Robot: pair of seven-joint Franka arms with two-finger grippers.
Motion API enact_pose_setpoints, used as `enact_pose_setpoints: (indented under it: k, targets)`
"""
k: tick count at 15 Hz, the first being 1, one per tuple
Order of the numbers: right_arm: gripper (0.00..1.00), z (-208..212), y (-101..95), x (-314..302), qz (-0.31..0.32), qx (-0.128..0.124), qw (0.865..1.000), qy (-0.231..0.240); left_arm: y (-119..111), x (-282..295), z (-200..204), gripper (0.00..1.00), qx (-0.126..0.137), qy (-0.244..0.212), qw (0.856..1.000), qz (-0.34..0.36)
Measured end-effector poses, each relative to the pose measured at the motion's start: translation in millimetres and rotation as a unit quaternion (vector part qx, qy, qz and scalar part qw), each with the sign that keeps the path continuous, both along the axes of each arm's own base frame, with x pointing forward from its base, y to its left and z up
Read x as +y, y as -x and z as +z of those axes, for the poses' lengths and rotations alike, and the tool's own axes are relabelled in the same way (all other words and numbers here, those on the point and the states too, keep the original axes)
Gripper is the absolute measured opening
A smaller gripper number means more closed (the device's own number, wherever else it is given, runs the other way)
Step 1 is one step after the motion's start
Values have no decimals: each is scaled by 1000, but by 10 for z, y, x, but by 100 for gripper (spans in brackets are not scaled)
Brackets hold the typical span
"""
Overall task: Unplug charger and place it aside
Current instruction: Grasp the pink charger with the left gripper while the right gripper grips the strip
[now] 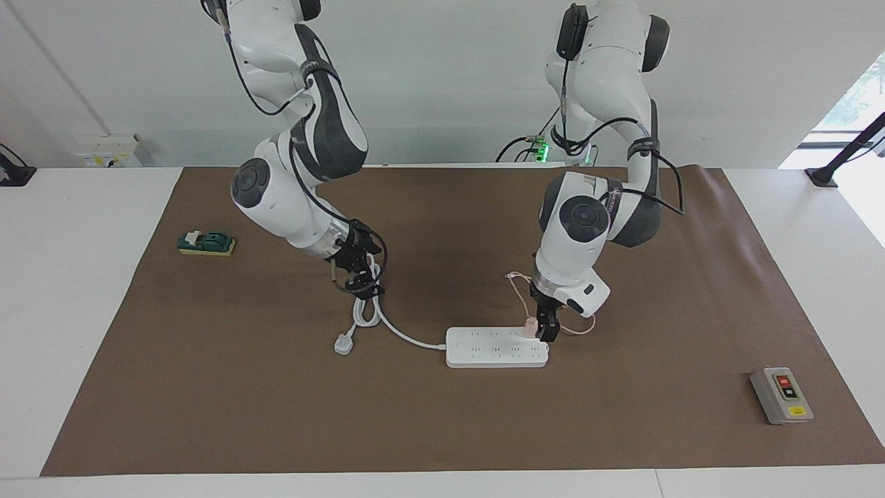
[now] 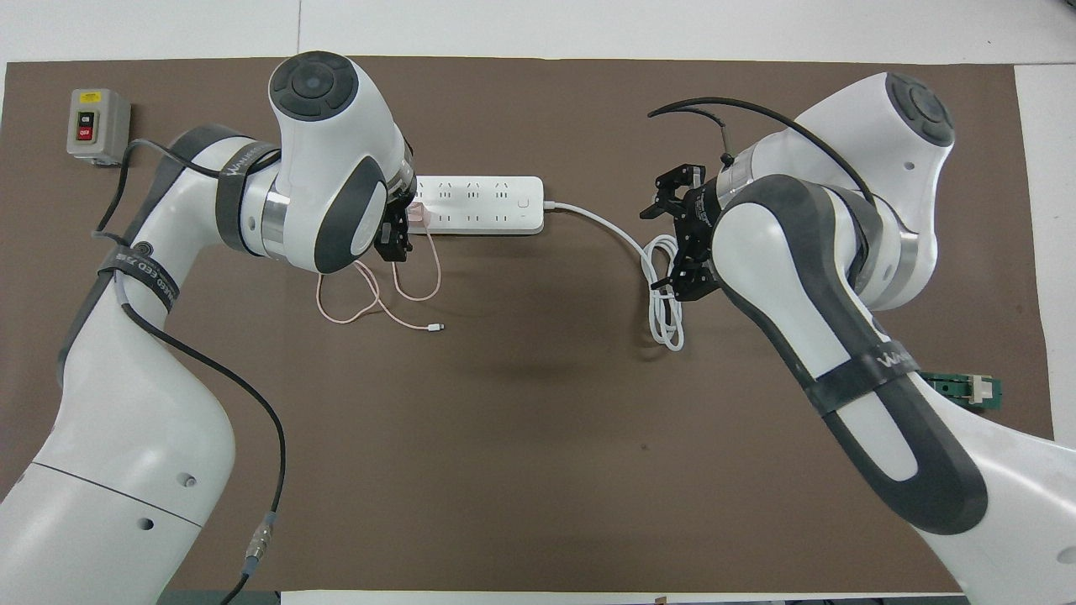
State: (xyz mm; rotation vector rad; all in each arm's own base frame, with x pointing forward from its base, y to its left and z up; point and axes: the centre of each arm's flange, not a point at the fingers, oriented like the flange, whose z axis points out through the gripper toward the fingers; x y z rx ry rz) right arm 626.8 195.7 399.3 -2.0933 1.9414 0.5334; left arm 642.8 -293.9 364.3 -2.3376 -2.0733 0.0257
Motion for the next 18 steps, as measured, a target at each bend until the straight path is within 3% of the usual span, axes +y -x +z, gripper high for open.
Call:
enact_pose_setpoints:
  k: [6,14,18]
  targets:
    - [100,-433,-210,377,7,-18,1000,9,6,-36,-170,100,-28,-13,999,20]
    - [100,-482,-476,745,18,-44,999,-7,17,-30,-237,100,-35,-23,999,20]
    - [100,-465,-525,1003,-29,-71,997,-24,16,-33,-268,100,-34,-24,999,19]
